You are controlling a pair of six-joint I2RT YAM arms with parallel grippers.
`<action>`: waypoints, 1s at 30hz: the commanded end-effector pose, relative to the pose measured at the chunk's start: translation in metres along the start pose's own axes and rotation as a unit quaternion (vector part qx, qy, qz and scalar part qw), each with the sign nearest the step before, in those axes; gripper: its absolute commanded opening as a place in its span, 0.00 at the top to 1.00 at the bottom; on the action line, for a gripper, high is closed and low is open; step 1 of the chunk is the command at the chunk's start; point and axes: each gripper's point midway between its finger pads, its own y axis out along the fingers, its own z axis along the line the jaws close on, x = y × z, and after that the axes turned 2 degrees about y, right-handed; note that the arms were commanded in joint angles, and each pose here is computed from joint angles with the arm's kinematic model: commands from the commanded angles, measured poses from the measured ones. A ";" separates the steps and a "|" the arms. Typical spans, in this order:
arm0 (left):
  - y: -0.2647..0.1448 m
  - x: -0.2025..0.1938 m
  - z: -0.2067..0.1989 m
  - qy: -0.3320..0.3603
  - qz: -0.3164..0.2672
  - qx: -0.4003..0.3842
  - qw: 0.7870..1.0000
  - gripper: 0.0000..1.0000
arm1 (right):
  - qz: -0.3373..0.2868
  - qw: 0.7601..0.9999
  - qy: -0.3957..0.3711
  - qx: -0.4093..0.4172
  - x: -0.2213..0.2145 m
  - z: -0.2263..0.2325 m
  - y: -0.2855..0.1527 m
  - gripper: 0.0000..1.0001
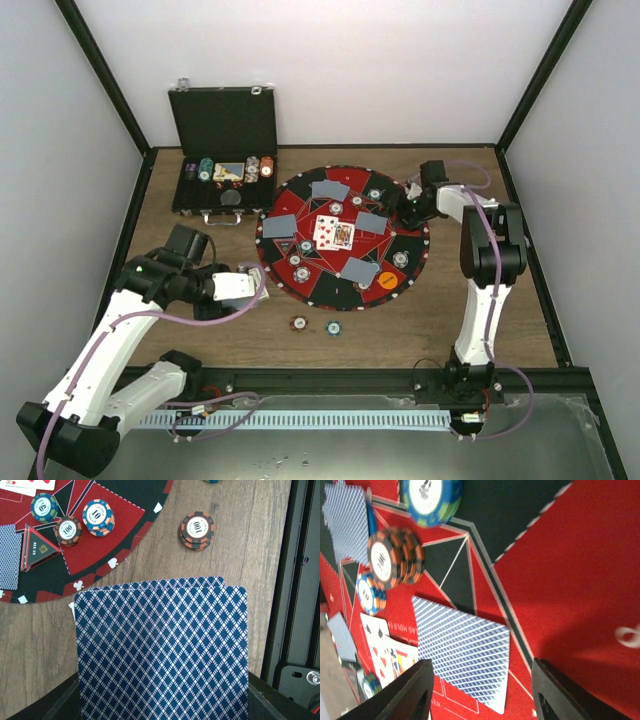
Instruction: Distribute texas hold em gaming equipment
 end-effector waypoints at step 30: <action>-0.006 0.013 0.003 0.006 -0.029 0.001 1.000 0.92 | 0.165 0.918 -0.174 0.317 -0.341 0.272 -0.043 0.12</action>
